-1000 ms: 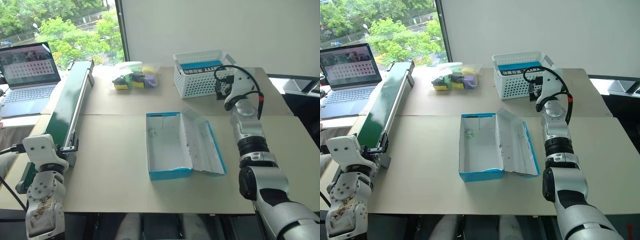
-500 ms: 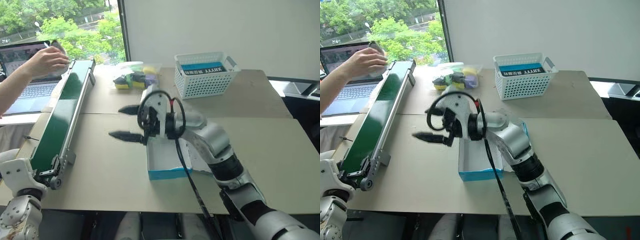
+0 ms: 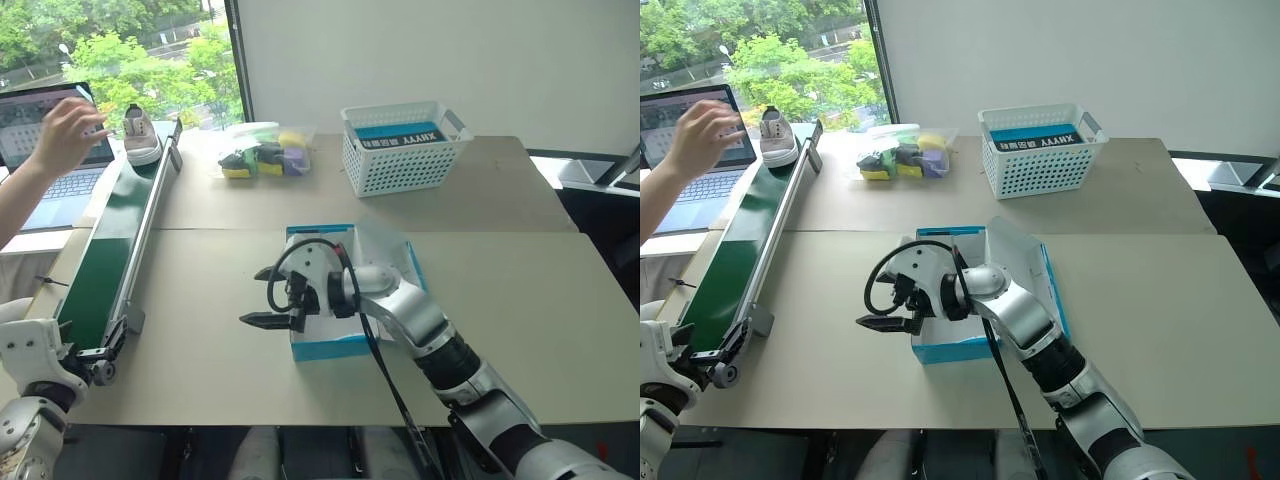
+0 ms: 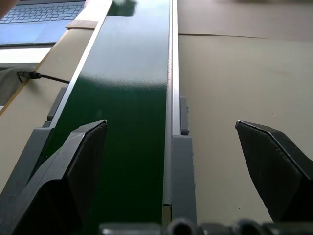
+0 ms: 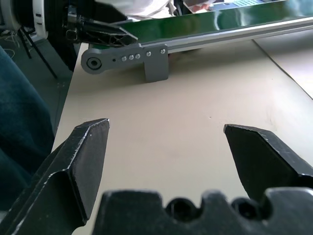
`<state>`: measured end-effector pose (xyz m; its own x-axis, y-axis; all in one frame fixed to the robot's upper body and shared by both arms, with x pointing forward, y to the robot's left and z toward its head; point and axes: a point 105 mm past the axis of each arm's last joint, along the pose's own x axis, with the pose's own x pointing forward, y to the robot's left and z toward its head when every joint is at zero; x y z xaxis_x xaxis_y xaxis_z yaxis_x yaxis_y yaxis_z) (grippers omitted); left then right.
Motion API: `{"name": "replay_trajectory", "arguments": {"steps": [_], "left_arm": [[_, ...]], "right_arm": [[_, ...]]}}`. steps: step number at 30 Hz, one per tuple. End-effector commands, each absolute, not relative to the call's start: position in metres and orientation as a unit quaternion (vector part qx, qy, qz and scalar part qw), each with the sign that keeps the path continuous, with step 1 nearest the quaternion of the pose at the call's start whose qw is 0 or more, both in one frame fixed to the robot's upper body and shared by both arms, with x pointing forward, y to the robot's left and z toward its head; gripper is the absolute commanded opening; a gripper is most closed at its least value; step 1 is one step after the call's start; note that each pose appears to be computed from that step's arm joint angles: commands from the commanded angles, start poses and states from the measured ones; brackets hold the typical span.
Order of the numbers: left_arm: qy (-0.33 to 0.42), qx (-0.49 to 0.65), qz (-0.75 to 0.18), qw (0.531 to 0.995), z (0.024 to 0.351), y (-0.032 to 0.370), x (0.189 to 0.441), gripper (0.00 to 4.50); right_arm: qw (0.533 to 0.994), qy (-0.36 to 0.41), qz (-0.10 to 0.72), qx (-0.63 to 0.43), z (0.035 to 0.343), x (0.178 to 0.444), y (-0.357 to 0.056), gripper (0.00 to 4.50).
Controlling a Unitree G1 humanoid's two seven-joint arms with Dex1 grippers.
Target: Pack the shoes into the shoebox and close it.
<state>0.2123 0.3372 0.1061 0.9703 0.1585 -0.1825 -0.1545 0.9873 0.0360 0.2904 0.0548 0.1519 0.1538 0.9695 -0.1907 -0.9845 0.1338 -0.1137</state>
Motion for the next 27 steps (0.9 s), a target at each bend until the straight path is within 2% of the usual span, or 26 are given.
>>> {"name": "replay_trajectory", "arguments": {"steps": [1, 14, 27], "left_arm": [[0.079, 0.028, 0.078, 0.993, 0.117, 0.340, 0.215, 4.50], [0.078, 0.033, 0.108, 0.991, 0.115, 0.349, 0.220, 4.50], [0.085, 0.037, 0.122, 0.988, 0.112, 0.356, 0.220, 4.50]], "right_arm": [[0.766, 0.025, 0.635, -0.098, 0.164, 0.298, 0.053, 4.41], [0.802, 0.035, 0.592, -0.071, 0.165, 0.315, 0.052, 4.41], [0.813, 0.032, 0.578, -0.068, 0.165, 0.319, 0.049, 4.41]]}}
